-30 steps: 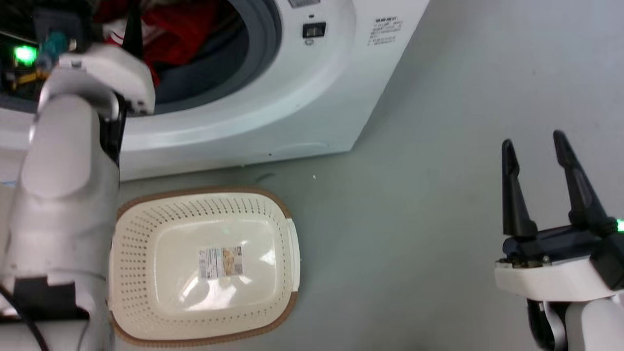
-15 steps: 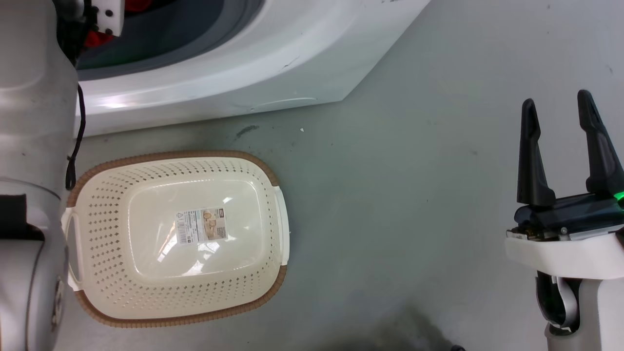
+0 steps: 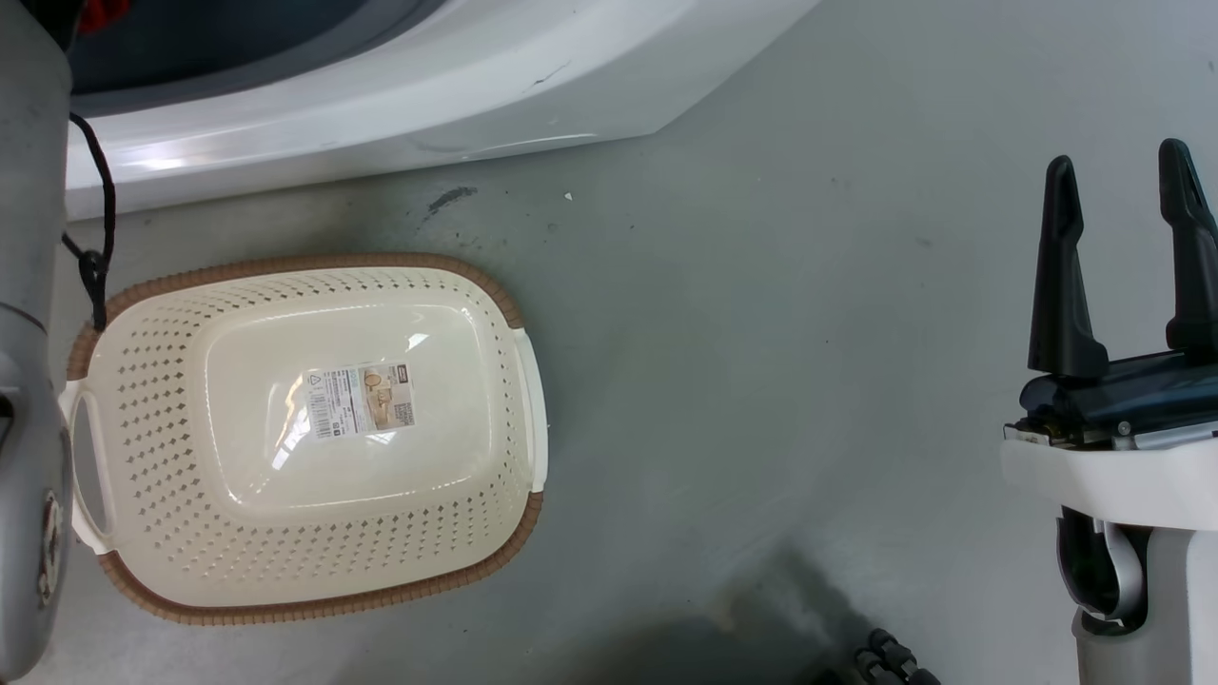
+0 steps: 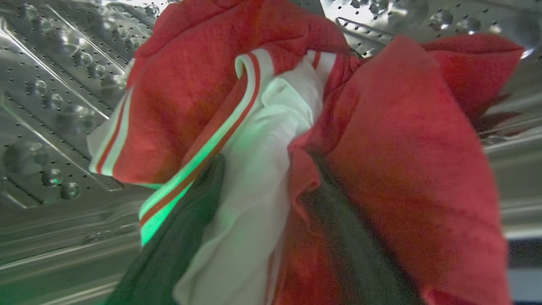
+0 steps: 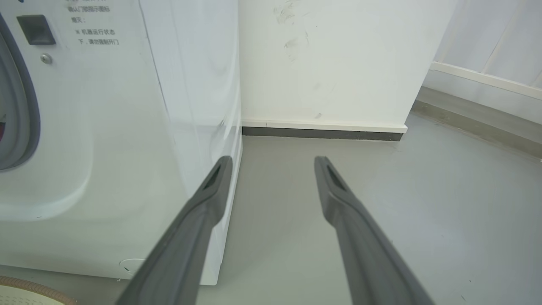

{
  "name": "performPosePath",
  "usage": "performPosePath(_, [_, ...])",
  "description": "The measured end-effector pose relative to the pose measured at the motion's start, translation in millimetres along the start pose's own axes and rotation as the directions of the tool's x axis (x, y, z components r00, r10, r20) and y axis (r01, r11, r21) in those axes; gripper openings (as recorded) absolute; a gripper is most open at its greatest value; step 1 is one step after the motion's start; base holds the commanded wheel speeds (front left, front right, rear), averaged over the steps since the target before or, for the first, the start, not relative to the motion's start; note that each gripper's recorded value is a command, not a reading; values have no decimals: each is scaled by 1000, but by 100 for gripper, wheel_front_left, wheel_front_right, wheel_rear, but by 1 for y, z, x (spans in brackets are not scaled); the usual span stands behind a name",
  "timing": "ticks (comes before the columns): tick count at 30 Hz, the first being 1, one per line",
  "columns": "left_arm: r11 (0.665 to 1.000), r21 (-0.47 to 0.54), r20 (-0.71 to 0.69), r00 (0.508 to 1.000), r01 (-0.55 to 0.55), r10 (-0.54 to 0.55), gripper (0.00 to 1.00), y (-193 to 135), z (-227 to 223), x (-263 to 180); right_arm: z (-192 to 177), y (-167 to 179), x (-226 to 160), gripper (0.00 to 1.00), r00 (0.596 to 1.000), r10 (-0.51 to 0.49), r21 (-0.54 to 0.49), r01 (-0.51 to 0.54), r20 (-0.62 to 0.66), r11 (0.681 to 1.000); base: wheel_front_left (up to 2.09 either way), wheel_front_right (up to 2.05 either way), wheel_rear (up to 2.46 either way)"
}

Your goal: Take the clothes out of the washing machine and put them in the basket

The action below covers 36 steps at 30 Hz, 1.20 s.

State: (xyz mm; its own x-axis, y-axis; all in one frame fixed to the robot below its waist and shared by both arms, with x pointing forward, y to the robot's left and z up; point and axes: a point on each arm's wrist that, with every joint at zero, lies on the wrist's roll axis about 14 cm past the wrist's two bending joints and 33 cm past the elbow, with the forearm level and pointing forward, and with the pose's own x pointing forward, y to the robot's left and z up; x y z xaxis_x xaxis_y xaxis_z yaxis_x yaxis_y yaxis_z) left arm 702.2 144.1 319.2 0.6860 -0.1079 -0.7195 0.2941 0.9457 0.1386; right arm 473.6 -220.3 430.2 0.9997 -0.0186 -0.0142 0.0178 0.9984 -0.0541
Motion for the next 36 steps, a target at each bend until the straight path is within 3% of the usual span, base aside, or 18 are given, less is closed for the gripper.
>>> performPosePath(4, [1000,-4,-4,1000,4,-4,100,-1,-1,3,-4,0,1,100,1000,1,2,-1,-9,1000,0,0,0])
performPosePath(5, [1000,-8,-3,1000,7,-7,28,-2,-2,3,-4,1,1,100,1000,1,3,-1,-8,1000,0,0,0])
performPosePath(6, [1000,-12,-2,1000,10,-10,0,-3,-3,2,-4,1,1,100,1000,2,4,-2,-8,1000,0,0,0])
performPosePath(21, [1000,28,190,982,2,-7,0,-3,5,-31,26,4,-3,100,998,9,11,-10,59,1000,0,0,0])
performPosePath(36, [997,75,480,875,30,-63,0,-22,22,-130,71,22,-37,100,990,54,13,-56,132,998,0,0,0])
